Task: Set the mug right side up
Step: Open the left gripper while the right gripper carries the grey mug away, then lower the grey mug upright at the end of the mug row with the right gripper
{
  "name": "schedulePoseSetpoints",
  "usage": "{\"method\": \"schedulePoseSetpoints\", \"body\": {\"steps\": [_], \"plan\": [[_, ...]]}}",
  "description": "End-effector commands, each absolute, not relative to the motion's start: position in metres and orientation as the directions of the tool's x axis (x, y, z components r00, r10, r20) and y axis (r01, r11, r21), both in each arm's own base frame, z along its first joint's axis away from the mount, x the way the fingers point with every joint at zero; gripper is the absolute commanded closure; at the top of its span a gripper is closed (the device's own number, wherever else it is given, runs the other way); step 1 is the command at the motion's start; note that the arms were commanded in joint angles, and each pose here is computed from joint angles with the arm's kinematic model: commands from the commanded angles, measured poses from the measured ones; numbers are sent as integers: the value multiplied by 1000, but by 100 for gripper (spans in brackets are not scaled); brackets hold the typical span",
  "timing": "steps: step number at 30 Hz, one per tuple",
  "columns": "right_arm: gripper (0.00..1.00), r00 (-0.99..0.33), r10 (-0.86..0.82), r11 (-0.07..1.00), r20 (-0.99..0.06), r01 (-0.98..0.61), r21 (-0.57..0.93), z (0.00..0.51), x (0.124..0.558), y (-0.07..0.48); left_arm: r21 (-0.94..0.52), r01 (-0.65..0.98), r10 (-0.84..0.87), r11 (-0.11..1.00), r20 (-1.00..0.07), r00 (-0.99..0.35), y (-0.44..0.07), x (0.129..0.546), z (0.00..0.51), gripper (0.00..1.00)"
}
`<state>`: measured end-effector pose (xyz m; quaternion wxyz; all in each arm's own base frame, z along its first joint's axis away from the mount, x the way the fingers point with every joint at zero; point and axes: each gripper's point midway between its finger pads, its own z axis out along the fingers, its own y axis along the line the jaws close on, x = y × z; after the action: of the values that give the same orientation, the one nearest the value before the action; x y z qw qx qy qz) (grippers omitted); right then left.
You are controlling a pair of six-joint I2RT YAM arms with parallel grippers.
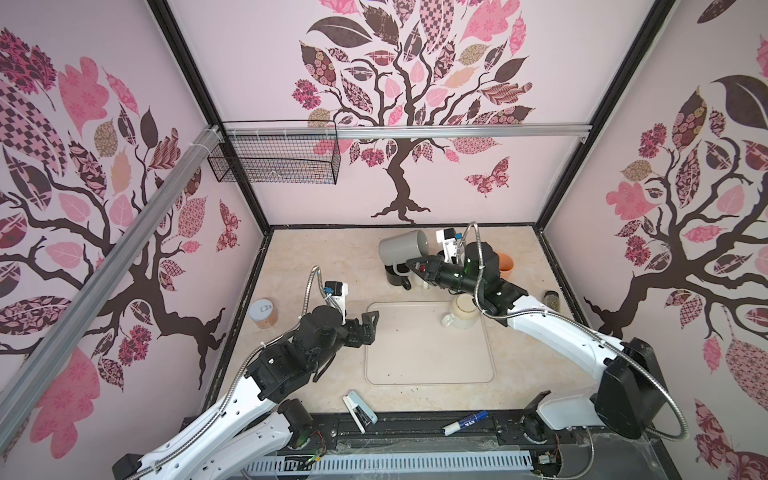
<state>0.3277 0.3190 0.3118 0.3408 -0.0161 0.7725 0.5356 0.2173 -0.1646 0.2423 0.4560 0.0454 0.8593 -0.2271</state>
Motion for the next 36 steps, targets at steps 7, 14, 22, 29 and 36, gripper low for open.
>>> {"method": "schedulePoseSetpoints", "body": {"steps": [7,14,22,29,36], "plan": [[100,-548,170,747,-819,-470,470,346,350,329,-395,280,-157,875,-779,-608,-161,206,217,4],[100,-527,58,825,-848,-453,337,336,366,362,-430,287,-179,856,-768,-615,-159,199,213,4],[100,-542,-19,861,-840,-436,262,308,389,397,-440,288,-194,851,-771,-606,-154,195,214,4],[100,-550,-126,901,-825,-411,136,276,407,423,-455,294,-201,840,-765,-611,-158,195,212,4],[100,-574,-178,909,-799,-406,89,245,419,441,-452,294,-198,842,-767,-611,-155,193,212,4]]}}
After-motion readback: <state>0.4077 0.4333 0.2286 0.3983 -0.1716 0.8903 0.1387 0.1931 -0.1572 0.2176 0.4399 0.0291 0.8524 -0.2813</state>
